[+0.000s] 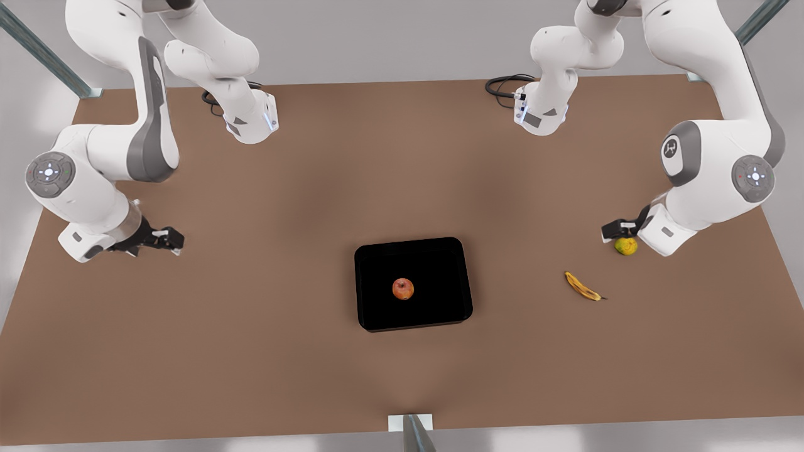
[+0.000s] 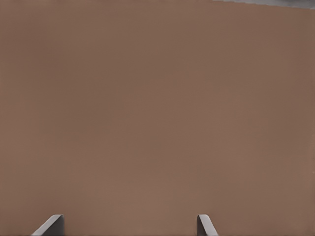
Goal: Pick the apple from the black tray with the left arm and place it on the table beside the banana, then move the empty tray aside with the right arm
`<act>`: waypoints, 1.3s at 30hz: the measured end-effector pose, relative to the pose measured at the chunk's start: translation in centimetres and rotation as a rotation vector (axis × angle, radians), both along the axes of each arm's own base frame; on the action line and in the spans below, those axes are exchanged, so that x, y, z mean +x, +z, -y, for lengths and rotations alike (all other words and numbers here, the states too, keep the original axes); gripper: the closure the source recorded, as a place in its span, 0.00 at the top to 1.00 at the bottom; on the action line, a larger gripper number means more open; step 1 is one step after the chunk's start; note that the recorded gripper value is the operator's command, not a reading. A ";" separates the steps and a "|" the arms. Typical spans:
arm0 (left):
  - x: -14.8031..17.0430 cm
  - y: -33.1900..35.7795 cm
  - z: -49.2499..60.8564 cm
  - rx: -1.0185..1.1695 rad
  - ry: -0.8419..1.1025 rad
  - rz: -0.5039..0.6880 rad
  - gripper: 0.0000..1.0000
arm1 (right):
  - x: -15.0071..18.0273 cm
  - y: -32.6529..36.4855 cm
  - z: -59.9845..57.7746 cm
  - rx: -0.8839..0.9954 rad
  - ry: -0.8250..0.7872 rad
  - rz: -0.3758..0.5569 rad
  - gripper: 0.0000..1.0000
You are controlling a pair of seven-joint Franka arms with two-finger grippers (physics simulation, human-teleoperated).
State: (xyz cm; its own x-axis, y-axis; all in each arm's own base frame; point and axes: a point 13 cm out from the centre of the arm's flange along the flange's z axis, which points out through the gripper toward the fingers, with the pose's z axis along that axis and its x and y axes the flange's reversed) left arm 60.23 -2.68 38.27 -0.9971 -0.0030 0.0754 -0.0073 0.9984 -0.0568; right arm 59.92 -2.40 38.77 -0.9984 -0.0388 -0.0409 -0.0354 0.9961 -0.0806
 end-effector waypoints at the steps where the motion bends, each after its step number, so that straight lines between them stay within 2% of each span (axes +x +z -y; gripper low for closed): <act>1: 0.1 0.0 1.0 0.002 -0.015 0.005 1.00 | 0.2 0.3 0.4 -0.004 -0.004 0.007 1.00; 4: 0.3 -1.1 7.8 0.002 -0.118 0.005 1.00 | 1.4 3.7 0.6 -0.017 -0.002 0.057 1.00; 7: 1.0 -2.5 23.5 0.009 -0.313 0.041 1.00 | 1.4 6.0 -1.5 -0.021 0.030 0.063 1.00; 9: 1.1 -5.8 34.1 0.021 -0.397 0.065 1.00 | 1.0 6.1 -4.1 -0.020 0.069 0.044 1.00; 11: -0.7 -10.3 41.0 0.034 -0.413 0.066 1.00 | 0.5 5.9 -6.4 -0.020 0.105 0.028 1.00; 15: -0.7 -16.6 47.8 0.023 -0.308 0.120 1.00 | -0.2 5.7 -7.7 -0.021 0.125 0.005 1.00; 22: -0.6 -22.8 51.2 0.033 -0.129 0.193 1.00 | -0.5 5.5 -5.6 -0.023 0.088 -0.014 1.00; 28: 1.0 -26.0 50.9 0.029 -0.009 0.235 1.00 | -0.6 5.4 -6.1 -0.015 0.090 -0.020 1.00; 39: 1.3 -30.2 49.1 0.061 0.086 0.247 1.00 | -0.6 5.3 -5.5 0.004 0.070 -0.024 1.00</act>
State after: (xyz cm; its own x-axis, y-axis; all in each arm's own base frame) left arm 61.58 -51.79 8.03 -0.9812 -0.0860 -0.1730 -0.0860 0.9963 -0.0075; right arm 59.34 3.08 44.06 -0.9939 -0.1085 -0.0177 -0.1068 0.9914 -0.0752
